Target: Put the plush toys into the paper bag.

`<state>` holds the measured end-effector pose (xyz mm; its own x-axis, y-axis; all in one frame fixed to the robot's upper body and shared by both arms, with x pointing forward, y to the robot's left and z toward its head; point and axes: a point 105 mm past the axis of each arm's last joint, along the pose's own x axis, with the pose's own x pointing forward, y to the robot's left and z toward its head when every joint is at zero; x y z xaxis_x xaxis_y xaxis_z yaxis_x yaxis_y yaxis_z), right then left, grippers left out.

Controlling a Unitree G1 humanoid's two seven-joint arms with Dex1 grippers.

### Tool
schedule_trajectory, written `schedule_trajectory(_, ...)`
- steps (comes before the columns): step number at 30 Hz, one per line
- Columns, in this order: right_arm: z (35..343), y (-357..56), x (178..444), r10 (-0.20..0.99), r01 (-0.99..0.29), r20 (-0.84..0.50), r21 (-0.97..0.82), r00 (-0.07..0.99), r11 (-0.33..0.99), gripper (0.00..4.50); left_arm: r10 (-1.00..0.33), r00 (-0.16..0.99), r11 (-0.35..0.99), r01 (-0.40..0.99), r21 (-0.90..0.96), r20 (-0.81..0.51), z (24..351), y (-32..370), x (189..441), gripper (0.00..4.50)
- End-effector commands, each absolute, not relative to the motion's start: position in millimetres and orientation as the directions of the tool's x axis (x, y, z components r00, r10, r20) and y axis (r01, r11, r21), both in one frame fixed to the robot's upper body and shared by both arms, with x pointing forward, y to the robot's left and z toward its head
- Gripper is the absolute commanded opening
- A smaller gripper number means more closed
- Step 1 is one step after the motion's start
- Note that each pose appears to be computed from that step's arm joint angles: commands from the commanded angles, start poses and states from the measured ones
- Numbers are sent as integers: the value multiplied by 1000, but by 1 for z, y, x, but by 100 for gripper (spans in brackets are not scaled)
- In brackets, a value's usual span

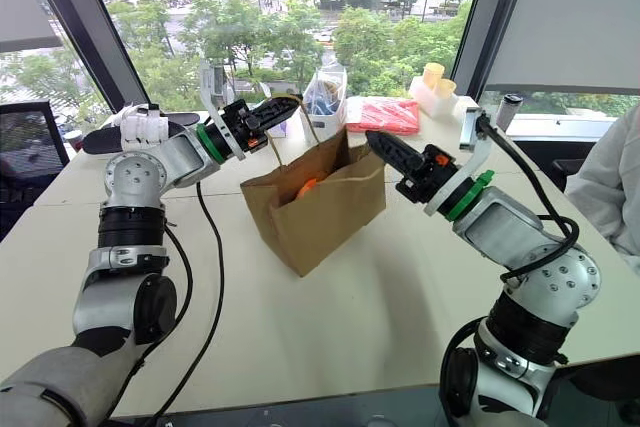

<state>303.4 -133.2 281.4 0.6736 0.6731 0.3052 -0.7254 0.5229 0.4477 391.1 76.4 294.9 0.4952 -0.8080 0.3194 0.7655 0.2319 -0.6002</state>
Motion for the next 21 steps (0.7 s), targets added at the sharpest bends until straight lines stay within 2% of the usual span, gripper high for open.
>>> schedule_trajectory(1,275,-133,303,666,-713,299,469,683,521,6,-794,523,259,752,-605,310,290,78,396,0)
schedule_trajectory(7,263,-130,305,667,-687,251,489,701,538,6,-788,561,299,710,-638,255,269,76,402,0)
schedule_trajectory(10,255,-131,305,663,-664,212,495,718,561,98,-760,590,306,694,-651,272,269,81,407,87)
schedule_trajectory(17,254,-137,307,647,-649,206,495,734,578,442,-762,572,277,712,-645,304,276,83,405,428)
schedule_trajectory(18,255,-138,303,654,-660,219,495,724,565,449,-761,571,277,714,-643,307,277,85,404,444)
schedule_trajectory(21,258,-143,294,665,-685,250,485,704,543,449,-748,584,280,709,-647,316,279,92,405,444)
